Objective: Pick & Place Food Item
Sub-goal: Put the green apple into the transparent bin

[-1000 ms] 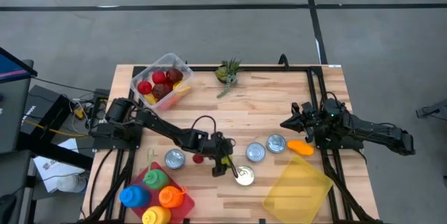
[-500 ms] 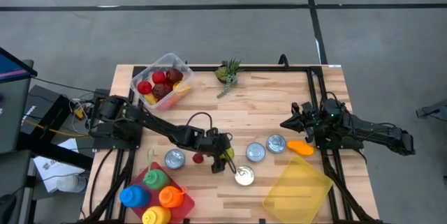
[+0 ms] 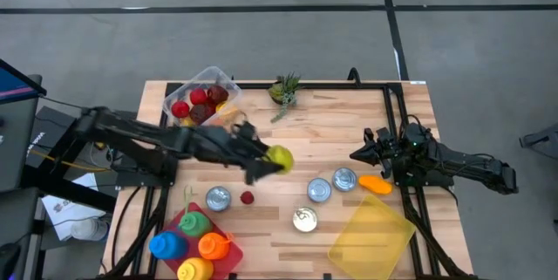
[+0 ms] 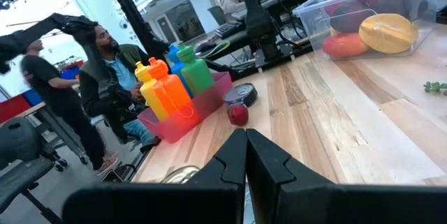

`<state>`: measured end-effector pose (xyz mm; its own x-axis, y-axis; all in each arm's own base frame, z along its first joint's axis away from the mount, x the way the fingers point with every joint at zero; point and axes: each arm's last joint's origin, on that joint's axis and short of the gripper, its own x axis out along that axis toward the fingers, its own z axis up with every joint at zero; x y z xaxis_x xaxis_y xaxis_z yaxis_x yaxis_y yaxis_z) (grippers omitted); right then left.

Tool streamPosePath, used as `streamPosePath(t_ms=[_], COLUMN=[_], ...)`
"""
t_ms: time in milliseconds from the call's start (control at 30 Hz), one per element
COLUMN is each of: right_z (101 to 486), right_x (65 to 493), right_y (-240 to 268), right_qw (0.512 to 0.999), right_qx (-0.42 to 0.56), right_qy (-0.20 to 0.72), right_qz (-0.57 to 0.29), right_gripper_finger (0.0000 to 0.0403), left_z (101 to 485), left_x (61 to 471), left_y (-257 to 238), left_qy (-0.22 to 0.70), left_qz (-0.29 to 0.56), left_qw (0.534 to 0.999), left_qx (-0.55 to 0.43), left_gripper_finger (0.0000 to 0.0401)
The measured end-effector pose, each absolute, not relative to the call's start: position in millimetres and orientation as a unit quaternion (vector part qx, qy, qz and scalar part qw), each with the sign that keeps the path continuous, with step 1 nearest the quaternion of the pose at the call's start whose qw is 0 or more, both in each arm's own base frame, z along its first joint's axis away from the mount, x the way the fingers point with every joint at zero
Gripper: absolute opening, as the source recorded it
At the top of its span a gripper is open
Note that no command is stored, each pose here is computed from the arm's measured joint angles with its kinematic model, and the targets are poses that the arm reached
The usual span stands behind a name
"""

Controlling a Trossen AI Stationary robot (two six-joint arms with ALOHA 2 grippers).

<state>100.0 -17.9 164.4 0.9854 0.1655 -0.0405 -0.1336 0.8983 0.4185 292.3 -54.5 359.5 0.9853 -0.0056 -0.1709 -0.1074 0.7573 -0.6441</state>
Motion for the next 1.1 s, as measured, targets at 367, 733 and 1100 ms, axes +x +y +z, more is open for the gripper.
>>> streamPosePath(t_ms=[367, 733, 1100], right_z=[164, 164, 164], right_x=[100, 100, 100], right_y=[-18, -18, -18], right_qw=[0.974, 0.974, 0.974], right_qx=[0.211, 0.211, 0.212], right_qy=[0.037, 0.037, 0.037], right_qz=[0.076, 0.076, 0.075], right_gripper_finger=[0.0, 0.0, 0.0], left_z=[439, 442, 388], left_x=[210, 193, 178], left_y=[-38, -27, 40], left_qy=[-0.099, -0.138, -0.002], left_qz=[-0.064, 0.082, 0.532], left_qw=[0.907, 0.931, 0.82], left_qx=[-0.405, -0.329, -0.208], left_gripper_finger=[0.0334, 0.0332, 0.0333])
